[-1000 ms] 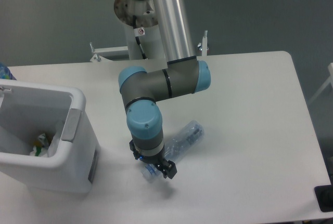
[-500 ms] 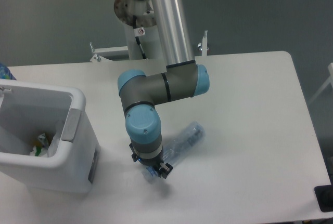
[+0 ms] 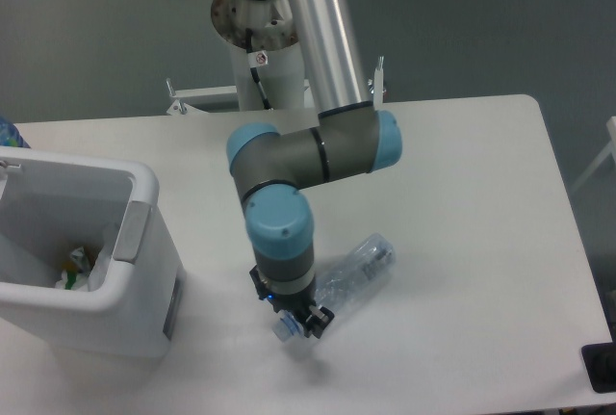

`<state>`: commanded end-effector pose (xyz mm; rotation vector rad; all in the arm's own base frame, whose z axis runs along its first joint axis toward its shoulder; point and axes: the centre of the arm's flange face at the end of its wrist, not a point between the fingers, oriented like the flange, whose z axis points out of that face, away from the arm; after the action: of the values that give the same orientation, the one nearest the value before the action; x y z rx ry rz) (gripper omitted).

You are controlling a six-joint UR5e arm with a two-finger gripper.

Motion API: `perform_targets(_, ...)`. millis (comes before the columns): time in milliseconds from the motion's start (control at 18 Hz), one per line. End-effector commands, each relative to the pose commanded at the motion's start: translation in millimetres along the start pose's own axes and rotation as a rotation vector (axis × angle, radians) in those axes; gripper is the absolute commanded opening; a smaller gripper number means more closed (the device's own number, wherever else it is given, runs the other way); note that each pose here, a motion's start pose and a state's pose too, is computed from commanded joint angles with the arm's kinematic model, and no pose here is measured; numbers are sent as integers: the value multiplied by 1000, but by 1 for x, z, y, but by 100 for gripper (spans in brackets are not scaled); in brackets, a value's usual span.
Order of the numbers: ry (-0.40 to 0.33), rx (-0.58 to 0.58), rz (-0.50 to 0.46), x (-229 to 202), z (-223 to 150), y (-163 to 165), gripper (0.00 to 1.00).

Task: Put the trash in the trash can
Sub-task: 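Lift the bottle and carry it over the white bin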

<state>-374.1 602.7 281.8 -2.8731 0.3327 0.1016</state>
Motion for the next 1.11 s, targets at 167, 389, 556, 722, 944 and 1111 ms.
perform_targets(167, 14, 92, -43, -18, -21, 5, 28)
perform_targets(389, 63, 256, -148, -36, -57, 12, 28)
perform_targets(556, 138, 414, -246, -44, -86, 10, 28)
perform_targets(722, 197, 526, -329, -48, -118, 3, 28)
perform_targets(944, 270, 665, -386, -43, -169, -1, 28)
perform_targets(1111, 289, 734, -388, -34, -207, -8, 28)
